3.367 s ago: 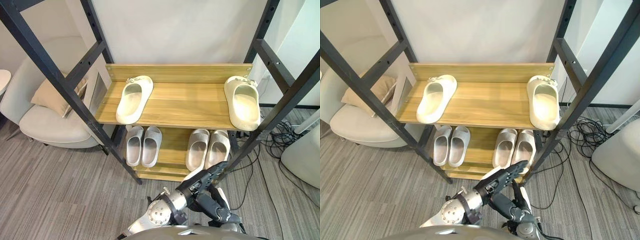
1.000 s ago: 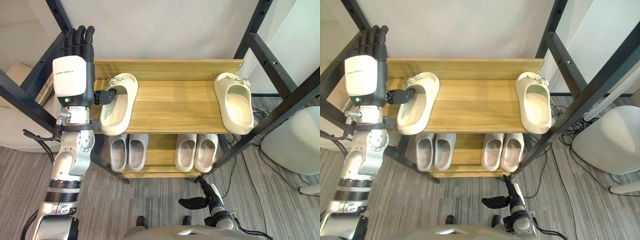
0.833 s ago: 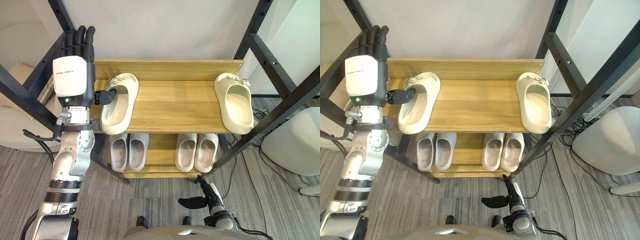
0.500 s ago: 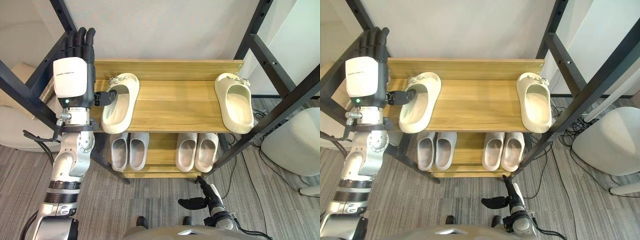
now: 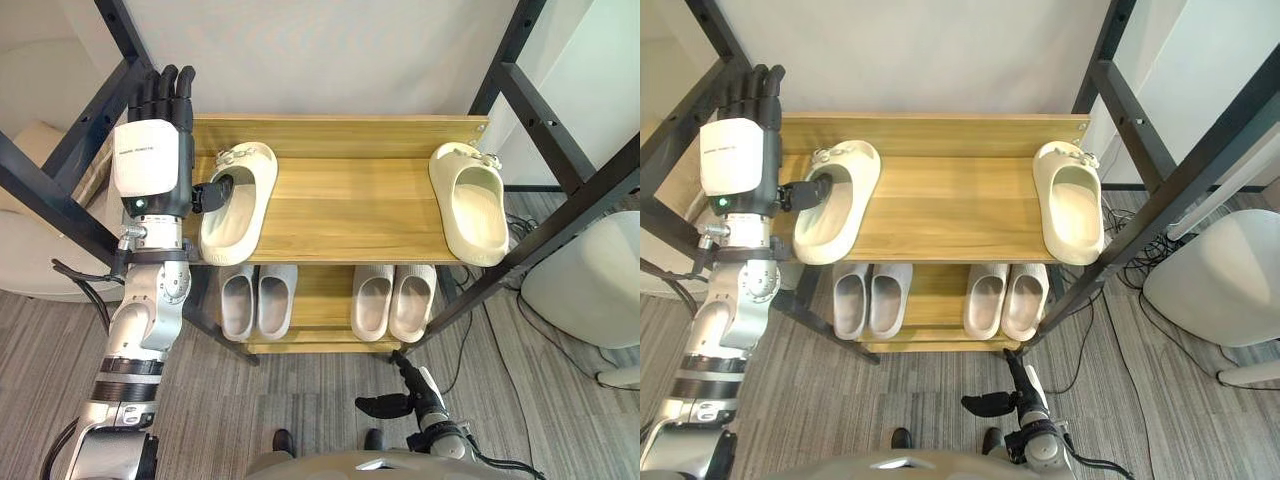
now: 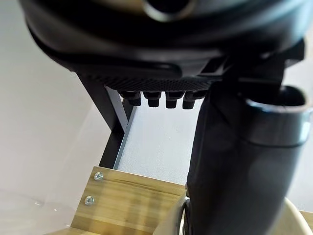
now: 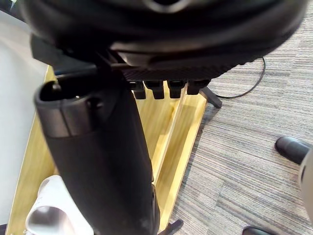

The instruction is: Organize the slippers on the shoe rack

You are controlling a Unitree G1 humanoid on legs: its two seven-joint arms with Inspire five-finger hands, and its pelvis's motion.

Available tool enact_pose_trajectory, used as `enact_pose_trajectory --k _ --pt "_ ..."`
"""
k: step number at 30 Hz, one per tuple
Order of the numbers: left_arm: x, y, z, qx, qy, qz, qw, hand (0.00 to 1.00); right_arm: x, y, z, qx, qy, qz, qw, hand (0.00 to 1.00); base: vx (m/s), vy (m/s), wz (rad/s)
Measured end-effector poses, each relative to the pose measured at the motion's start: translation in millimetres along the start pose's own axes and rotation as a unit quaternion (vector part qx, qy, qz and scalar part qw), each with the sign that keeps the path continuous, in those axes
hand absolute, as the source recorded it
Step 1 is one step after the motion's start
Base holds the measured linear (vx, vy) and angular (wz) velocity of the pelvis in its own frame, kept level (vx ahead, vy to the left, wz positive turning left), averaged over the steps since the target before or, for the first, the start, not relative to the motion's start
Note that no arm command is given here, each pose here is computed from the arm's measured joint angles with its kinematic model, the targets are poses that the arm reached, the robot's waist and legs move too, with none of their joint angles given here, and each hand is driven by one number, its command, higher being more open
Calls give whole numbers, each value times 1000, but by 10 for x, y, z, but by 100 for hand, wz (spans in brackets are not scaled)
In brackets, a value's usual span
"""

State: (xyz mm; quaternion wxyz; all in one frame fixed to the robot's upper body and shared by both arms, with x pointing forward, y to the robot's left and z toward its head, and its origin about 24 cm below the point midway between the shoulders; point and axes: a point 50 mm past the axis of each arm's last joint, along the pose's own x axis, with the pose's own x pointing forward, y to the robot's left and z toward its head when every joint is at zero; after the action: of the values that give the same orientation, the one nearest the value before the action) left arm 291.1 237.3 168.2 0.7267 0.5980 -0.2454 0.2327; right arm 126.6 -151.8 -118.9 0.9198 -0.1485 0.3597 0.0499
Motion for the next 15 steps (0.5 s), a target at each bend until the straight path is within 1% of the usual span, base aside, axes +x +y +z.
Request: enact_pose_trajectory --k 4,12,15 --pt "56 -18 23 1 -6 -2 1000 0 -2 -1 -4 0 1 -1 1000 100 7 10 -4" --pt "51 -71 -10 1 -6 -35 999 0 5 -14 54 1 -11 -9 1000 100 -18 13 -4" --pt "69 -68 -6 -8 -3 -34 999 0 4 -7 58 3 -12 -9 1000 100 0 0 0"
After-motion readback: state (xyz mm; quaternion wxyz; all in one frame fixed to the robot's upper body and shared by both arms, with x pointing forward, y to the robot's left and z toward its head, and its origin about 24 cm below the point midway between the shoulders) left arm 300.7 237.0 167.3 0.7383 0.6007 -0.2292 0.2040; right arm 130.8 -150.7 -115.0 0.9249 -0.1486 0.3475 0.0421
